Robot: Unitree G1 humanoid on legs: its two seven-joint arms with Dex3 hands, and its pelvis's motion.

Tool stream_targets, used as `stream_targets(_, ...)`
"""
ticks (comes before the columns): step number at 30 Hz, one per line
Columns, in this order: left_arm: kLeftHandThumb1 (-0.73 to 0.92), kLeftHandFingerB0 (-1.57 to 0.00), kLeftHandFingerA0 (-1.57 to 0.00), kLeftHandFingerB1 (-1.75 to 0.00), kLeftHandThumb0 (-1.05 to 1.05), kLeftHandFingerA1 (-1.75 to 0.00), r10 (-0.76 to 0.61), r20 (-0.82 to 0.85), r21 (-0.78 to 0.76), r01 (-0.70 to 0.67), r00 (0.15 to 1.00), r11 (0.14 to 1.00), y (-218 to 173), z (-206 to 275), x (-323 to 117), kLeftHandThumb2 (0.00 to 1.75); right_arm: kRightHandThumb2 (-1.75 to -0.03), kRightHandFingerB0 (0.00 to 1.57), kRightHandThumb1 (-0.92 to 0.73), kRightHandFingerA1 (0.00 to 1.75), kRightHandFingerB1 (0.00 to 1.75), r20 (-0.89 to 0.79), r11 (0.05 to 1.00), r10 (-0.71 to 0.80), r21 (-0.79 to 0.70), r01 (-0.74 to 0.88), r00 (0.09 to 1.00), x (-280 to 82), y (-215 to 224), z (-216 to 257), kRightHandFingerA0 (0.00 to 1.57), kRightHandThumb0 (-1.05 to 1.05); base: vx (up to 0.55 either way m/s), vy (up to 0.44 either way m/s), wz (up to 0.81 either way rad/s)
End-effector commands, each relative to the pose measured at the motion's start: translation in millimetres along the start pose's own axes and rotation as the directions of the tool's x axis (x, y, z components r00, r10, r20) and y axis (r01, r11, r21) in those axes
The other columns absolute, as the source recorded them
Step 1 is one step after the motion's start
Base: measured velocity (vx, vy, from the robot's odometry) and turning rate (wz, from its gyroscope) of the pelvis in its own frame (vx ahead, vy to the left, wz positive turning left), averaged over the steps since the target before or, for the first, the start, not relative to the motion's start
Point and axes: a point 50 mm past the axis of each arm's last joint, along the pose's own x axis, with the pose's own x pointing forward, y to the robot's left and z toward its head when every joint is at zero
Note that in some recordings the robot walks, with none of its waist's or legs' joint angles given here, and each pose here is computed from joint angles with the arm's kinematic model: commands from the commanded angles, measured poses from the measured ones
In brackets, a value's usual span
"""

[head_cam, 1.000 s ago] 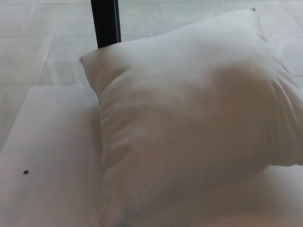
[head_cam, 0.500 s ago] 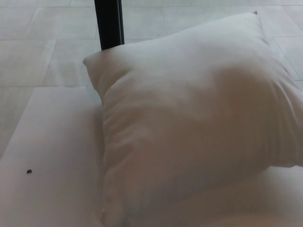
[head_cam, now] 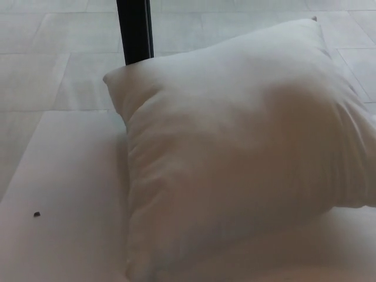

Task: The robot uses its left hand to press on the left side of the pillow kept in the middle of the desk and uses its right hand to lift up and the right side of the pillow and turn it over

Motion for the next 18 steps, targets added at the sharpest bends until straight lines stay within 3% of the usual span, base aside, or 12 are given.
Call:
stream_targets(1, 0.72, -0.2, -0.46, -0.37, -0.71, -0.56, 0.021, 0.013, 0.099, -0.023, 1.0, 0.995, 20.1, 12.5, -2.7, 0.61, -0.6, 0.05, -0.67, 0.9, 0.75, 0.159, 0.994, -0.077, -0.065, 0.089, 0.984, -2.3, -10.8, 7.9, 0.52, -0.87, 0.0, 0.0, 0.0)
stream_targets(2, 0.58, -0.14, -0.4, -0.47, -0.73, -0.62, 0.021, 0.009, 0.094, -0.022, 1.0, 0.995, 21.0, 12.6, -3.9, 0.92, -0.62, 0.03, -0.69, 1.03, 0.75, 0.167, 0.991, -0.07, -0.105, 0.089, 0.983, -2.6, -10.7, 7.8, 0.61, -0.87, 0.0, 0.0, 0.0)
stream_targets(3, 0.72, -0.19, -0.48, -0.37, -0.7, -0.58, 0.017, 0.0, 0.084, -0.017, 1.0, 0.996, 22.1, 12.5, -4.2, 0.61, -0.95, 0.07, -0.54, 1.17, 0.67, 0.169, 0.988, -0.064, -0.129, 0.087, 0.984, -2.5, -10.1, 8.2, 0.84, -0.9, 0.0, 0.0, 0.0)
stream_targets(6, 0.57, -0.12, -0.36, -0.47, -0.73, -0.61, 0.014, -0.017, 0.084, -0.012, 1.0, 0.996, 23.4, 12.4, -0.3, 0.9, -0.93, 0.07, -0.52, 1.02, 0.68, 0.172, 0.989, -0.056, -0.124, 0.078, 0.983, -2.3, -9.1, 8.7, 0.62, -0.88, 0.0, 0.0, 0.0)
stream_targets(7, 0.56, -0.17, -0.51, -0.49, -0.77, -0.67, 0.016, -0.022, 0.093, -0.014, 1.0, 0.996, 23.1, 13.0, 0.1, 0.88, -0.6, 0.06, -0.64, 1.07, 0.79, 0.174, 0.99, -0.051, -0.122, 0.073, 0.983, -2.1, -8.2, 9.1, 0.59, -0.9, 0.0, 0.0, 0.0)
stream_targets(10, 0.57, -0.1, -0.35, -0.47, -0.74, -0.6, -0.009, -0.053, 0.096, 0.014, 0.999, 0.995, 22.2, 14.9, 3.5, 0.89, -0.61, 0.0, -0.69, 1.12, 0.77, 0.183, 0.984, -0.019, -0.172, 0.051, 0.983, -1.7, -4.1, 10.2, 0.6, -0.86, 0.0, 0.0, 0.0)
stream_targets(11, 0.57, -0.09, -0.39, -0.48, -0.72, -0.63, -0.025, -0.052, 0.085, 0.029, 0.998, 0.996, 22.1, 14.0, 3.2, 0.88, -0.94, 0.07, -0.53, 1.01, 0.67, 0.188, 0.984, -0.017, -0.173, 0.05, 0.982, -1.9, -4.7, 11.1, 0.58, -0.89, 0.0, 0.0, 0.0)
stream_targets(12, 0.57, -0.07, -0.34, -0.47, -0.72, -0.6, -0.023, -0.061, 0.094, 0.029, 0.998, 0.995, 22.0, 14.2, 3.4, 0.88, -0.61, 0.03, -0.67, 1.19, 0.76, 0.189, 0.983, -0.019, -0.178, 0.053, 0.982, -1.8, -4.4, 11.0, 0.74, -0.85, 0.0, 0.0, 0.0)
stream_targets(14, 0.49, 0.0, -0.48, -0.48, -0.52, -0.73, -0.039, -0.062, 0.126, 0.047, 0.997, 0.991, 21.7, 13.6, 2.6, 0.97, -0.62, 0.04, -0.67, 1.35, 0.74, 0.182, 0.978, -0.013, -0.203, 0.051, 0.983, -2.0, -5.9, 11.2, 0.71, -0.86, 0.0, 0.0, 0.0)
stream_targets(15, 0.48, 0.0, -0.51, -0.48, -0.52, -0.73, -0.042, -0.067, 0.119, 0.049, 0.997, 0.992, 22.2, 12.5, 2.4, 0.97, -0.92, 0.09, -0.52, 1.04, 0.67, 0.179, 0.981, -0.014, -0.189, 0.049, 0.984, -1.9, -6.8, 11.2, 0.54, -0.88, 0.0, 0.0, 0.0)
stream_targets(16, 0.68, -0.11, -0.47, -0.42, -0.7, -0.65, -0.041, -0.071, 0.116, 0.049, 0.997, 0.992, 22.4, 12.2, 1.9, 0.62, -0.6, 0.05, -0.66, 1.34, 0.73, 0.177, 0.98, -0.024, -0.192, 0.058, 0.984, -1.7, -6.9, 11.1, 0.65, -0.82, 0.0, 0.0, 0.0)
stream_targets(18, 0.58, -0.06, -0.32, -0.48, -0.69, -0.62, -0.045, -0.072, 0.11, 0.053, 0.996, 0.993, 25.1, 10.8, -0.5, 0.89, -0.6, 0.03, -0.66, 1.52, 0.77, 0.179, 0.979, -0.024, -0.197, 0.06, 0.983, -1.7, -6.9, 10.1, 1.04, -0.81, 0.0, 0.0, 0.0)
